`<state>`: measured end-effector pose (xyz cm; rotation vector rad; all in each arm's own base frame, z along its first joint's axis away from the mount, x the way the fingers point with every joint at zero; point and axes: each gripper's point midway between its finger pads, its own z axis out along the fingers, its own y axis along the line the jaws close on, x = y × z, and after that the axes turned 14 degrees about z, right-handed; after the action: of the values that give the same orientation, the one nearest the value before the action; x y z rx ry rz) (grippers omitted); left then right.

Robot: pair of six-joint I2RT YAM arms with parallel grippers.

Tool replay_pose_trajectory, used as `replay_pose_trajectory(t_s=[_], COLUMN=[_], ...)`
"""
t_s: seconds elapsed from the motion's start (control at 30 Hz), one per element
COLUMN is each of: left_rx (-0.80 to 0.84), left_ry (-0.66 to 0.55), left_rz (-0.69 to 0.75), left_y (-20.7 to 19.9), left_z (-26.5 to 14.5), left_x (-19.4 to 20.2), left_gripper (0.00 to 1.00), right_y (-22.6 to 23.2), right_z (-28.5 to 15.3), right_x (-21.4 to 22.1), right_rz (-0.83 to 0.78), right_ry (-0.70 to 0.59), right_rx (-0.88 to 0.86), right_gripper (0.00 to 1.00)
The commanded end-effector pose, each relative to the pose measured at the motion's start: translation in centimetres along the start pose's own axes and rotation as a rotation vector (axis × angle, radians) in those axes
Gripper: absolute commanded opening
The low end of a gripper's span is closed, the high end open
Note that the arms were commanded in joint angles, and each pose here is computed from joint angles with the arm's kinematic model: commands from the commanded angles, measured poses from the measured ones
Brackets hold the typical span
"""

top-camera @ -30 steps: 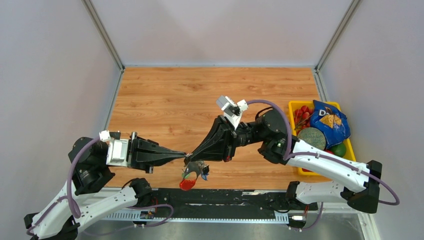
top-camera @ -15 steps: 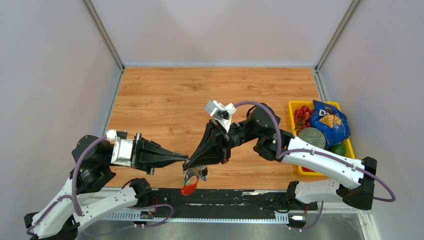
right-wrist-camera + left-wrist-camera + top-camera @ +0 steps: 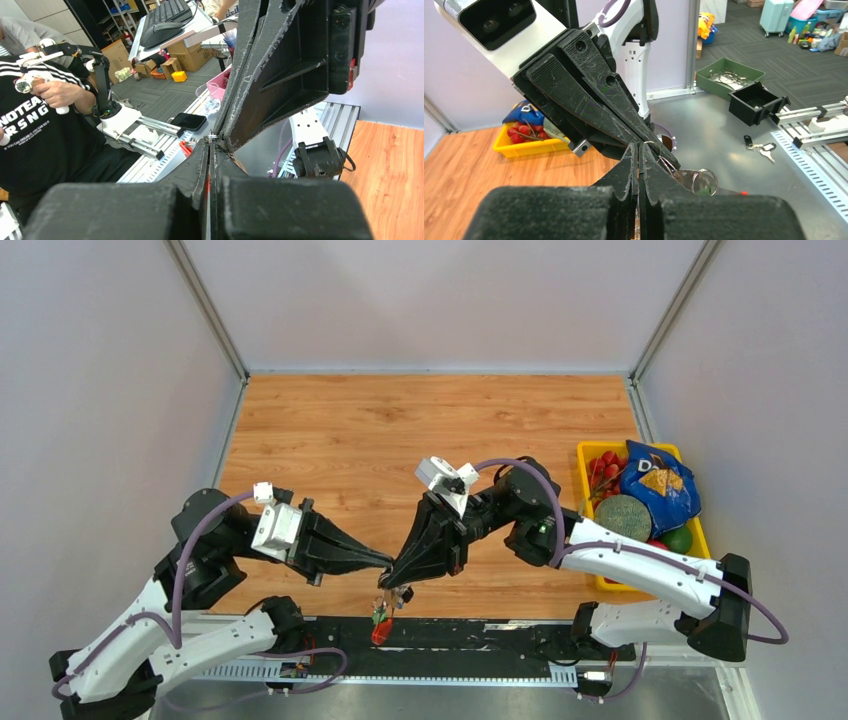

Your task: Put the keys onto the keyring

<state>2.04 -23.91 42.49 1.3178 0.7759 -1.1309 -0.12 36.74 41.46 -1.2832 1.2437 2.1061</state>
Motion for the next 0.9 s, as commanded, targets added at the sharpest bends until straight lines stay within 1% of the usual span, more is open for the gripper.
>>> replay_pose_trajectory(t_s=[0.0,0.13,0.27,0.4,0.47,0.5,0.57,0.6,0.73,0.87], left_rx=[-0.011,0.001,0.02,0.014,0.014,0.016,0.02,0.022,0.054,0.071], left_ry=[-0.003,0.008,0.045,0.075,0.085,0.091,0.093,0.094,0.094,0.104], left_rz=[-0.011,-0.031,-0.066,-0.092,-0.103,-0.111,-0.118,-0.121,-0.133,-0.133], left_y=[1.2,1.4,1.9,2.7,3.1,3.4,3.7,3.8,3.9,4.2], left_z=[1.0,1.5,2.4,3.0,3.4,3.6,4.0,4.1,4.8,5.1], left_x=[0.0,0.5,1.4,1.8,1.7,1.7,1.5,1.5,1.3,0.9], left_gripper=[0.0,0.0,0.01,0.06,0.1,0.13,0.22,0.28,0.42,0.49], right_y=[2.4,4.0,5.3,6.8,7.5,7.9,8.8,9.1,10.0,10.7], right_z=[0.2,-0.2,-0.6,-1.4,-1.8,-1.9,-2.3,-2.5,-3.2,-3.9], right_x=[-1.8,-2.4,-2.6,-2.5,-2.7,-2.8,-2.8,-2.9,-2.9,-3.0], right_rz=[-0.139,-0.241,-0.333,-0.458,-0.515,-0.538,-0.586,-0.609,-0.688,-0.748], right_ry=[-0.071,-0.122,-0.176,-0.236,-0.264,-0.272,-0.293,-0.308,-0.368,-0.423], right_rx=[-0.088,-0.146,-0.191,-0.234,-0.253,-0.264,-0.287,-0.293,-0.315,-0.314], right_gripper=[0.0,0.0,0.0,0.0,0.0,0.0,0.0,0.0,0.0,0.0])
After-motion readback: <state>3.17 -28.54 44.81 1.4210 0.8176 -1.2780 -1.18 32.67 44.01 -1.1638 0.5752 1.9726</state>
